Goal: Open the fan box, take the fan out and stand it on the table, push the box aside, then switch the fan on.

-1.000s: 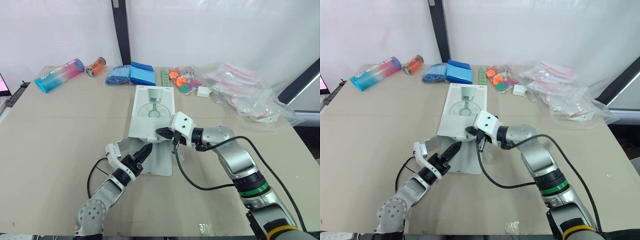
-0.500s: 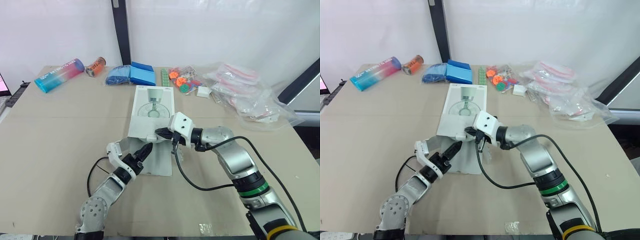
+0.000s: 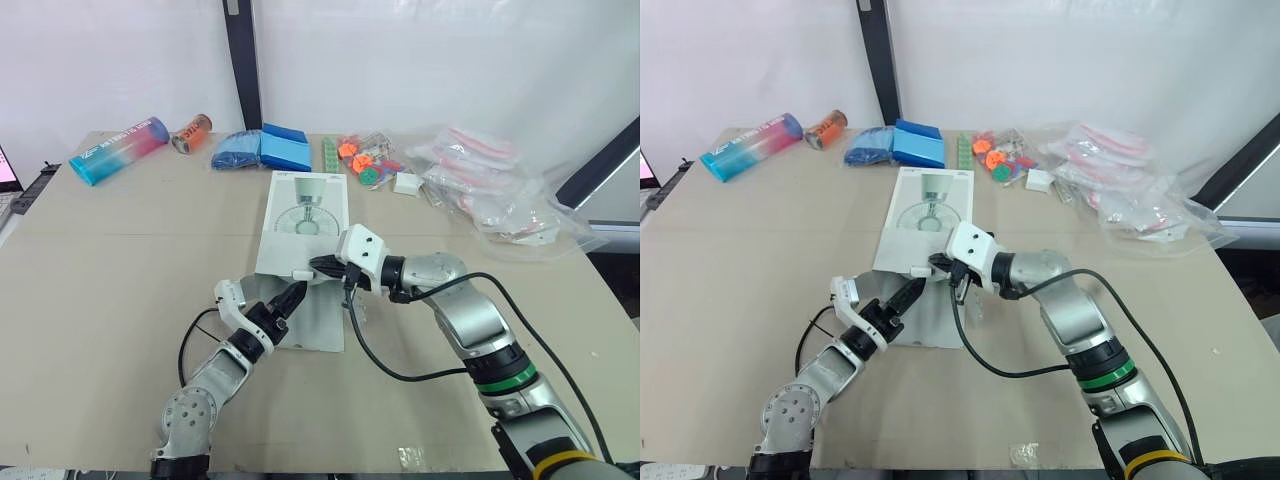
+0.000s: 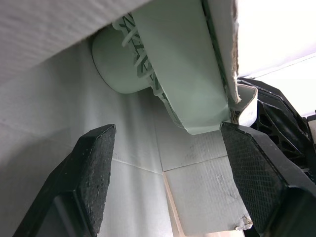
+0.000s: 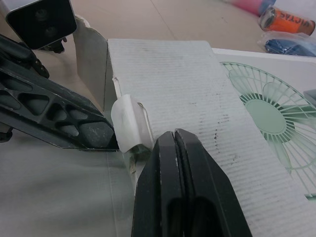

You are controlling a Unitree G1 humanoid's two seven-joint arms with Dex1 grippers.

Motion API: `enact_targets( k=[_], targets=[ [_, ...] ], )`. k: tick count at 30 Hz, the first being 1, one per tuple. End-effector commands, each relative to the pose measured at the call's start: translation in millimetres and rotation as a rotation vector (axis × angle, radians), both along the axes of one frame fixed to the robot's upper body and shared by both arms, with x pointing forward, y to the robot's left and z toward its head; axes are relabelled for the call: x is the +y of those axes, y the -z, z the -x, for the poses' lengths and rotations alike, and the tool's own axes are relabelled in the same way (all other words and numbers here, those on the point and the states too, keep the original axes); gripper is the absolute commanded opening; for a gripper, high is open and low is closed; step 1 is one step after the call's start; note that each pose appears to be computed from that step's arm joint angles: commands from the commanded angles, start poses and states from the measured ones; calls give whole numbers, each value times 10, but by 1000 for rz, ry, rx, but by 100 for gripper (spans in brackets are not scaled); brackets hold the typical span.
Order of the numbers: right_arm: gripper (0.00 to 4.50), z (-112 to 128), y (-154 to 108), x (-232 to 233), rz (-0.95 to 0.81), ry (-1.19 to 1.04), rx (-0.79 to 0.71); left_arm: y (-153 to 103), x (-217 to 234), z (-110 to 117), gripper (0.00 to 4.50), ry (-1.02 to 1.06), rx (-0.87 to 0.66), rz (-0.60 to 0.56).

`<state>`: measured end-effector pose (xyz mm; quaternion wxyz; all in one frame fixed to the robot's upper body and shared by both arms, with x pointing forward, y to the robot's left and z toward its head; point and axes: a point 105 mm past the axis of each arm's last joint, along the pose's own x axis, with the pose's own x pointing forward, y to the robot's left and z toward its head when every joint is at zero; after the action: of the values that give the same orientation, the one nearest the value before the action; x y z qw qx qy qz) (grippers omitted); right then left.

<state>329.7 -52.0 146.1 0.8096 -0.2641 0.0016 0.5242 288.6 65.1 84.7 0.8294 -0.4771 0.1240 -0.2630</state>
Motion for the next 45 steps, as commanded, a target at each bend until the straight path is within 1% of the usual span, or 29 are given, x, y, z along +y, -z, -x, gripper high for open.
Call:
enact_targets(
  k=[1,10,16,22,26,32,33,34,38,39,40,43,45],
  targets=[
    [0,32,118,20,26,-6,35,-131,-7,-39,359,-6,-51,38],
    [0,46,129,22,32,-11,35,-180,-25,-60,359,-7,-67,65],
    [0,43,133,10,37,-8,34,-291,-42,-61,359,-8,-95,128],
    [0,56,140,7,40,-8,34,-290,-53,-50,359,5,-98,122],
    [0,56,144,6,41,-8,34,-216,-63,-49,359,18,-81,84],
    [0,59,147,4,44,-9,34,-190,-123,-82,359,35,-78,72],
    [0,60,148,3,45,-9,34,-172,-139,-84,308,40,-74,65],
    [0,61,147,2,44,-9,34,-159,-150,-85,295,43,-71,58],
    [0,65,143,4,43,-9,34,-159,-137,-93,147,32,-72,72],
    [0,67,143,6,42,-9,34,-162,-129,-95,134,30,-67,86],
    [0,69,143,8,41,-9,34,-164,-124,-96,108,29,-63,96],
    [0,82,146,25,38,-14,37,-178,-109,-80,99,32,-46,151],
    [0,90,147,32,37,-17,38,-187,-109,-51,99,43,-42,164]
  ],
)
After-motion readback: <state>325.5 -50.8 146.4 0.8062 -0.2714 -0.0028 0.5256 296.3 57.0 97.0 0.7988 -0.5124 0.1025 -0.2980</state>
